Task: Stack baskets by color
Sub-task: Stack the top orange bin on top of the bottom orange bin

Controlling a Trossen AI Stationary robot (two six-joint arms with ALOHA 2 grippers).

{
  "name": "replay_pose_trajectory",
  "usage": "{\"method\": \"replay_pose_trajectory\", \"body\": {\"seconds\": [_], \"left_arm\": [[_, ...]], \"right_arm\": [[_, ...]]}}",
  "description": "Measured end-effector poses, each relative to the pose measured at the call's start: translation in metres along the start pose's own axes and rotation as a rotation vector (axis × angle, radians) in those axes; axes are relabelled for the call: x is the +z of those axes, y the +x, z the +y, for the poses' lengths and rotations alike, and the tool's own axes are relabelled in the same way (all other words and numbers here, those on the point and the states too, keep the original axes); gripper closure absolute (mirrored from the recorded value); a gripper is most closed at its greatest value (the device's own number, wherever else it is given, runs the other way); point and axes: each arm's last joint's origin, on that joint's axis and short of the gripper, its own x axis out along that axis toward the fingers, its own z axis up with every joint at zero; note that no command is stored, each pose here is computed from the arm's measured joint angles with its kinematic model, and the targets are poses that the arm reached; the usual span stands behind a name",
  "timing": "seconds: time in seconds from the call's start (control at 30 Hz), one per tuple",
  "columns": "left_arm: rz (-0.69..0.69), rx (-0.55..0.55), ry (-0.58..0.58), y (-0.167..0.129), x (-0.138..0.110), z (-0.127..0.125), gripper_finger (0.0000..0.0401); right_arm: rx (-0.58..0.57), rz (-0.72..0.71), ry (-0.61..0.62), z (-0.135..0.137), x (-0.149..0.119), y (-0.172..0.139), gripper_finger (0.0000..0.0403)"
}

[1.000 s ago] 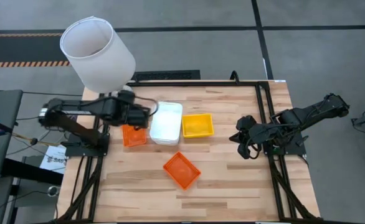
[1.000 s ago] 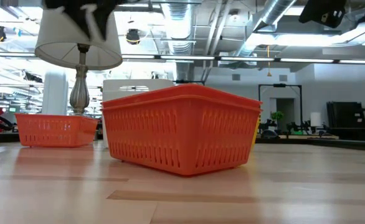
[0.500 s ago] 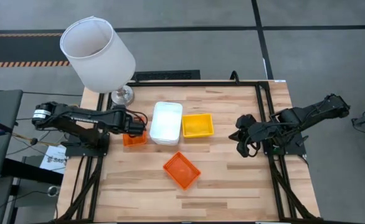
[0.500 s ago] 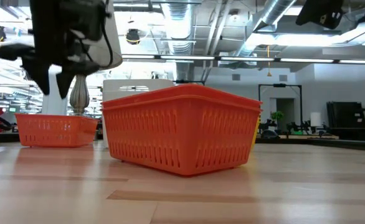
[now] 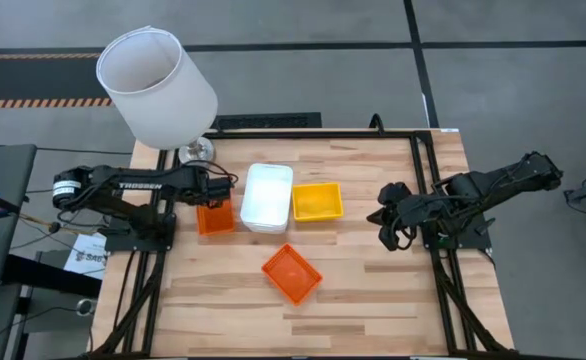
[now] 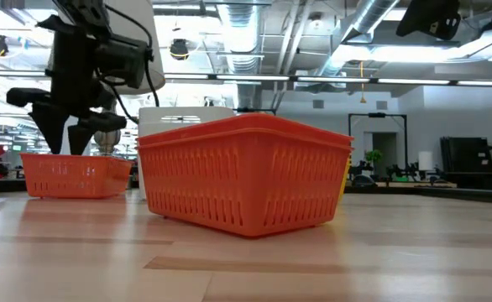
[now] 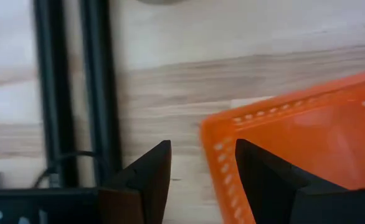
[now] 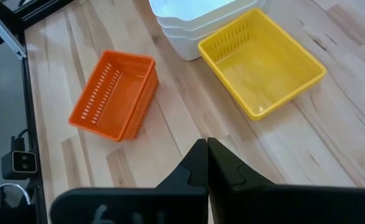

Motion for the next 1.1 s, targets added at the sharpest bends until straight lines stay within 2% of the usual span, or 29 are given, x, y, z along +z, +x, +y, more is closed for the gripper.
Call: {"method": "replay_pose_trajectory", "body": {"seconds": [0.23,0.47,0.57,0.73,0.9,1.1], "left_arm": [[0.079,-0.092,-0.033,0.014,-0.004,-0.006,0.0232],[0.131,-0.086,-0.074,0.022,-0.011,-0.003,0.0238],[0.142,-0.087,-0.097,0.023,-0.011,-0.003,0.0274],[0.152,-0.127,-0.09,0.022,-0.011,-0.006,0.0382],[0.142,-0.14,-0.101,0.02,-0.009,-0.007,0.0398],[0.055,-0.195,-0.167,-0.001,0.003,-0.007,0.0401]], "right_arm": [[0.0,0.0,0.0,0.0,0.0,0.0,0.039],[0.001,0.001,0.0,0.0,0.0,0.0,0.039],[0.001,0.001,0.0,0.0,0.0,0.0,0.039],[0.001,0.001,0.0,0.0,0.0,0.0,0.039],[0.001,0.0,0.0,0.0,0.0,0.0,0.039],[0.001,0.0,0.0,0.0,0.0,0.0,0.039]]}}
